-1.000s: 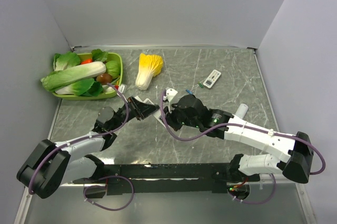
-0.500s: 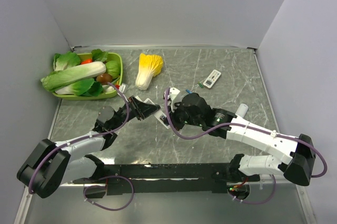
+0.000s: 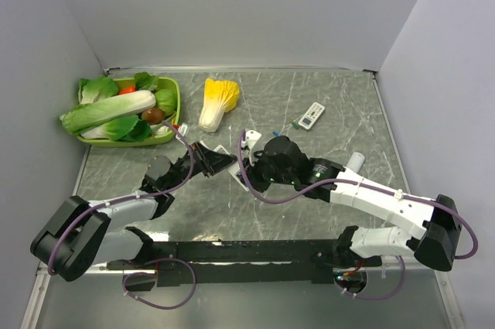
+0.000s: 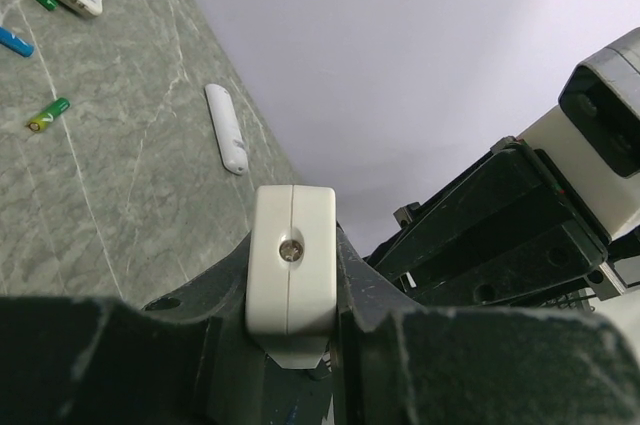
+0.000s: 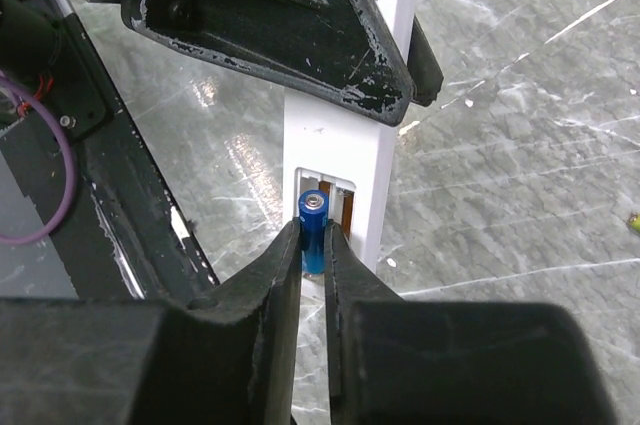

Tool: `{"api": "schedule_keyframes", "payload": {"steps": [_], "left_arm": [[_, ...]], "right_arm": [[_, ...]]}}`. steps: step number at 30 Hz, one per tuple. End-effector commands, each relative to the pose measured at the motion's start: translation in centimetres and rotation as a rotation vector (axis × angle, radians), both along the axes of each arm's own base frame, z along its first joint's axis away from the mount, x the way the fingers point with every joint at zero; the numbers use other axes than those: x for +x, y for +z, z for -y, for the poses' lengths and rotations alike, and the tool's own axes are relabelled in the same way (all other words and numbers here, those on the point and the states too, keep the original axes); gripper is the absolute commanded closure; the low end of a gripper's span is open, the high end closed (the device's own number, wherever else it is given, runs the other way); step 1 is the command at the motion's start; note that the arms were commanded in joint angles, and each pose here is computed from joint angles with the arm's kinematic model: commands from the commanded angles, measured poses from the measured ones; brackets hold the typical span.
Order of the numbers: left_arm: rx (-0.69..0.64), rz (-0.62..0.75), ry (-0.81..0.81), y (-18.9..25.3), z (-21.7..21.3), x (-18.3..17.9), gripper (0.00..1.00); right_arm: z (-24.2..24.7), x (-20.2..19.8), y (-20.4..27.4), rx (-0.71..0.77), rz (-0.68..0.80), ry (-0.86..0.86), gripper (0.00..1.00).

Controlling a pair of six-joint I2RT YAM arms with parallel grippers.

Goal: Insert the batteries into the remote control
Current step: Load the battery into the remote control.

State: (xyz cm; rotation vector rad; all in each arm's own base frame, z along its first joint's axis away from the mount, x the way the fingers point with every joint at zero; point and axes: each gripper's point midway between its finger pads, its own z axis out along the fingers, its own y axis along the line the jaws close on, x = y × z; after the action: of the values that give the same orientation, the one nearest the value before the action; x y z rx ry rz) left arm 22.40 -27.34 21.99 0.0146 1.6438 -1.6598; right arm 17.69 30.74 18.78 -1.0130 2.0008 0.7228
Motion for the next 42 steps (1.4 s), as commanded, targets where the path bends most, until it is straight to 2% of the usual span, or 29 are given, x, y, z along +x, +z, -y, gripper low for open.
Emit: {"api": "schedule_keyframes", "payload": {"steps": [1,7,21,28,38,42], "left_arm": [[-0.179,0.161,-0.031,7.4,0.1,-0.9,0.98],[-0.177,0.149,-0.044,7.2,0.4,-0.7,0.98],[-0.167,0.119,-0.052,6.6,0.7,-0.4,0.98],[-0.170,0.115,-0.052,6.5,0.7,-0.4,0.98],[-0.162,0.112,-0.050,6.3,0.8,-0.3,0.98],[-0.158,0.102,-0.053,6.0,0.8,-0.3,0.98]], "right_arm": [[1.4,0.0,-2.0,-0.110,-0.037,-0.017,0.80],[1.5,0.3,-1.9,-0.122,-0.037,-0.031,0.74],[1.6,0.5,-0.8,-0.103,-0.018,-0.039,0.71],[2.4,1.1,0.0,-0.082,-0.006,-0.070,0.64],[3.4,1.3,1.8,-0.071,0.032,-0.093,0.58],[3.5,1.2,3.6,-0.047,0.062,-0.080,0.51]]}}
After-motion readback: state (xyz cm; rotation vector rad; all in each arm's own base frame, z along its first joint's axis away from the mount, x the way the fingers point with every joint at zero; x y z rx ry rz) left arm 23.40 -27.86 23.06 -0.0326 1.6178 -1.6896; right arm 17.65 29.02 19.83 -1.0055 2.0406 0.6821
